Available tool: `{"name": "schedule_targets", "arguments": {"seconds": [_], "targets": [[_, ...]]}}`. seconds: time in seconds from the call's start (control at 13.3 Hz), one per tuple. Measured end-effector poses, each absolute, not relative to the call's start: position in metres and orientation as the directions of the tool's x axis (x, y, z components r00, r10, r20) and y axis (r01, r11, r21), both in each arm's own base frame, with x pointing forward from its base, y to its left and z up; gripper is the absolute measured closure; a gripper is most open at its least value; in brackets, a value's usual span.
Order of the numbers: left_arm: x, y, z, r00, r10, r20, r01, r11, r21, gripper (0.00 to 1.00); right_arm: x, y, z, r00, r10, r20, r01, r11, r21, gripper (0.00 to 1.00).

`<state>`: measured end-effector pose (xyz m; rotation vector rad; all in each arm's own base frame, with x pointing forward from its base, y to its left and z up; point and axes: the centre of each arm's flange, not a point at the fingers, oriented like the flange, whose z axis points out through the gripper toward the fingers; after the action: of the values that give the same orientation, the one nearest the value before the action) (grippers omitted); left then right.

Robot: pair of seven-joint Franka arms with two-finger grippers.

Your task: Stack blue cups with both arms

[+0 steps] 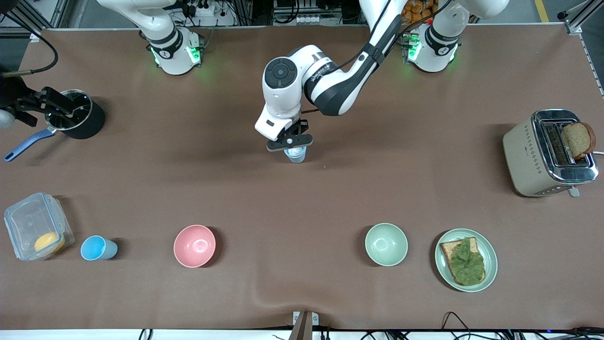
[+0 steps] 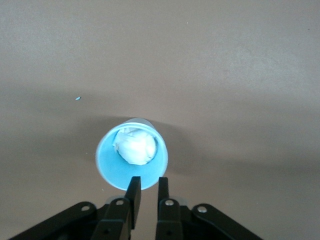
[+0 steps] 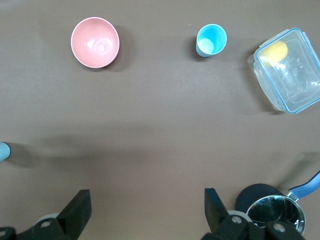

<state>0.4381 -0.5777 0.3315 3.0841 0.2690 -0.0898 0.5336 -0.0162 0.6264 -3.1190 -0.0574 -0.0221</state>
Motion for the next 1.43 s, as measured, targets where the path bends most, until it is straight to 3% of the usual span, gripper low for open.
{"name": "schedule_targets", "arguments": {"seconds": [0.15,0.68,0.98,1.43], "targets": [[0.439,-0.578,0.332,0.983,0.172,-0.06,0.175,-0.984,0.04,0.7,0.534,-0.016,0.626,0.999,0.037,0.015,0.037,-0.999,-0.022,0.0],[0.496,-0.512,0.392,0.975,0.219,-0.047,0.221,-0.974,0.051,0.02,0.534,-0.016,0.626,0.999,0.037,0.015,0.037,-0.999,-0.022,0.0],[0.533,-0.44,0.437,0.983,0.176,-0.047,0.178,-0.982,0.058,0.0,0.534,-0.016,0.626,0.999,0.037,0.015,0.037,-0.999,-0.023,0.0],[0.558,-0.335,0.464,0.987,0.152,-0.045,0.155,-0.986,0.064,0.0,0.533,-0.014,0.626,0.999,0.043,0.012,0.043,-0.999,-0.023,0.0]]}}
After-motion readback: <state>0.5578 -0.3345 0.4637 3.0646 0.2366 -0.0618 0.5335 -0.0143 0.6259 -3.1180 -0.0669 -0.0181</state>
